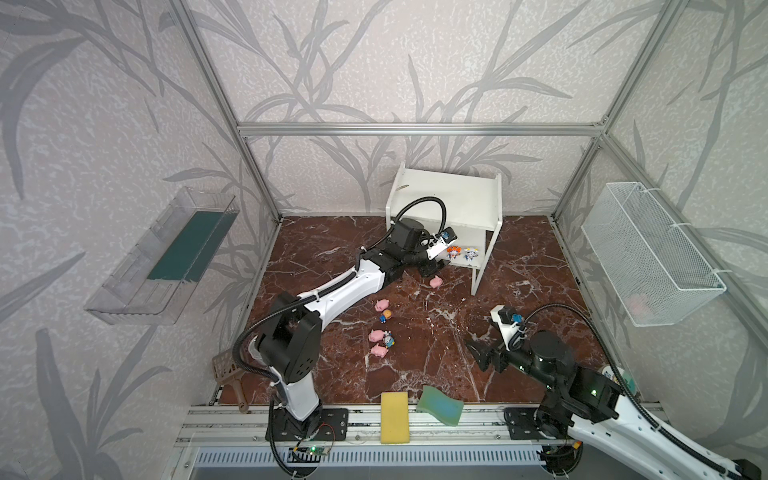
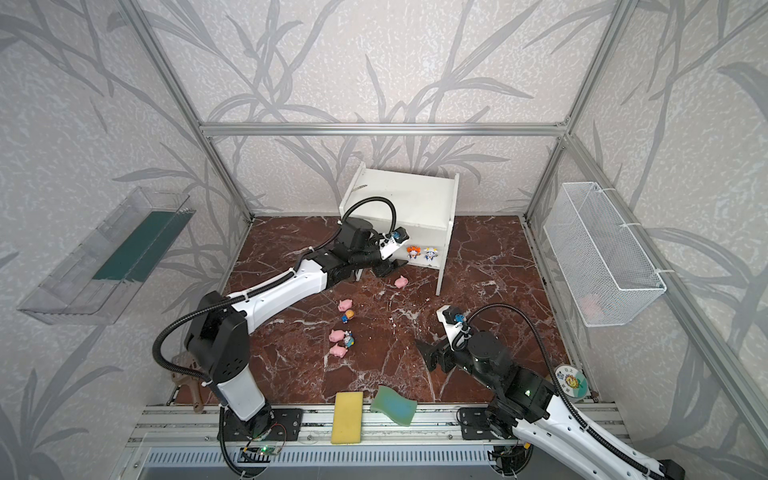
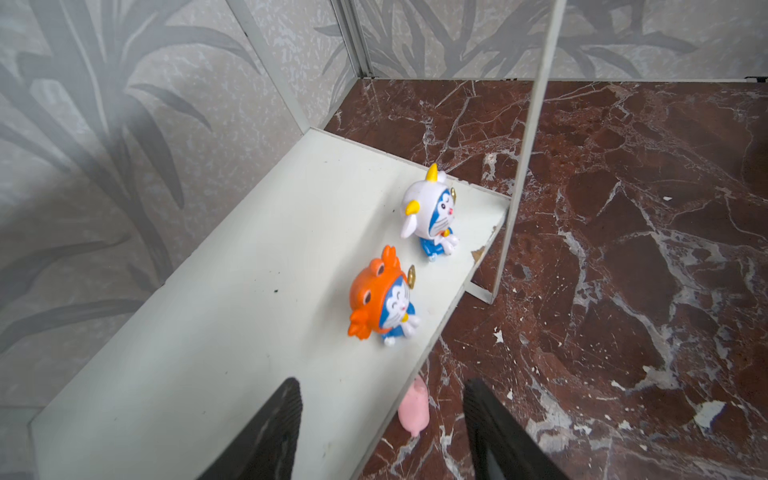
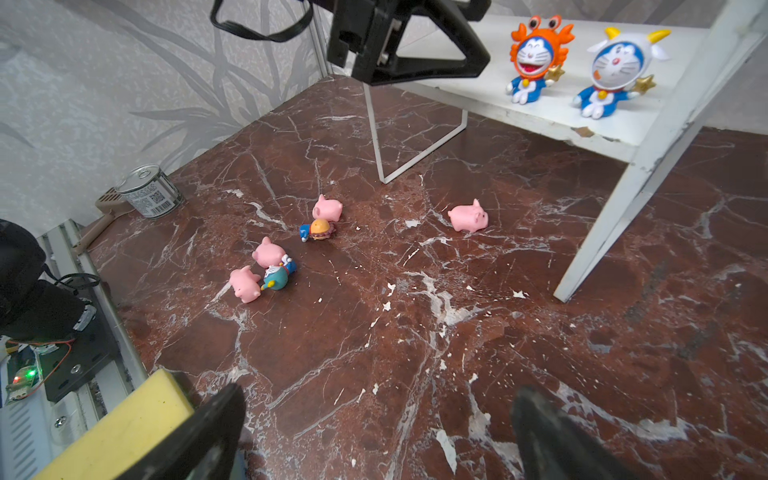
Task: Place and organize the plastic toys onto the shelf
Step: 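Open the left gripper and lift it off the figurine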
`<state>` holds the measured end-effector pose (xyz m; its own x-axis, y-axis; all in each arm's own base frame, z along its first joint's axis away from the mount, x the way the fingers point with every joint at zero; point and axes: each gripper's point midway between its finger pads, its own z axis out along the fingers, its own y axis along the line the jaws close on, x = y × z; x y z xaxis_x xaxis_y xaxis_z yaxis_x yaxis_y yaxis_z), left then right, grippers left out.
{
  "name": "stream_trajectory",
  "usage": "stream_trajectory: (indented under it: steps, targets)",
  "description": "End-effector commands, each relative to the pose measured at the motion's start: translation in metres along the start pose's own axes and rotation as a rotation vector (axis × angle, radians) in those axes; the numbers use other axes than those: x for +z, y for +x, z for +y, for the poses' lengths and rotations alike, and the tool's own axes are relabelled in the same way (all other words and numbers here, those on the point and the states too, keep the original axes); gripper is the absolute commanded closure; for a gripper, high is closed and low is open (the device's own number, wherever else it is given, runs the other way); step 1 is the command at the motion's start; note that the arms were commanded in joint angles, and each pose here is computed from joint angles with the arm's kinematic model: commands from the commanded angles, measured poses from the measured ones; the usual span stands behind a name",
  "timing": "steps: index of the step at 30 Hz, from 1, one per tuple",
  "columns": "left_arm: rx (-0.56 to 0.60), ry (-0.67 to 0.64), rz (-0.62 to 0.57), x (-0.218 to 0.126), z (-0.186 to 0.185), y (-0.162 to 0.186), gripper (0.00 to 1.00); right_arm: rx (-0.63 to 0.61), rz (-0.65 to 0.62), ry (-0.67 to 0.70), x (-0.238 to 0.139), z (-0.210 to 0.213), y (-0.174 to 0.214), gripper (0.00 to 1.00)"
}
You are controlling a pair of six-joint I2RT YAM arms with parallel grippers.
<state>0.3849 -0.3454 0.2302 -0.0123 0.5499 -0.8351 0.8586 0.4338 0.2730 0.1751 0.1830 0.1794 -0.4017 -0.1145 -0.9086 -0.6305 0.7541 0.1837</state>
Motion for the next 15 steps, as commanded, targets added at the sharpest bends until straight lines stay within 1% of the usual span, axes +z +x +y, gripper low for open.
stream_trajectory:
  steps: [1, 4, 7, 10, 13, 15]
  targets:
    - [-0.034, -0.045, -0.023, -0.035, 0.000, -0.006, 0.35, -0.008, -0.024, -0.066, 0.011, 0.013, -0.006, 0.00]
    - [-0.095, -0.073, 0.005, -0.058, -0.007, 0.006, 0.34, -0.002, -0.007, -0.108, 0.024, 0.021, -0.003, 0.00]
    - [-0.206, -0.168, 0.062, -0.085, -0.008, 0.031, 0.32, -0.006, 0.042, -0.156, 0.040, 0.032, 0.002, 0.02]
    - [-0.297, -0.199, 0.117, -0.111, -0.021, 0.057, 0.29, 0.002, 0.067, -0.189, 0.056, 0.039, 0.005, 0.04]
    - [-0.416, -0.280, 0.144, -0.140, -0.026, 0.081, 0.26, 0.015, 0.097, -0.224, 0.076, 0.048, 0.009, 0.07]
    - [-0.512, -0.350, 0.149, -0.159, -0.027, 0.097, 0.24, 0.016, 0.135, -0.251, 0.089, 0.057, 0.012, 0.12]
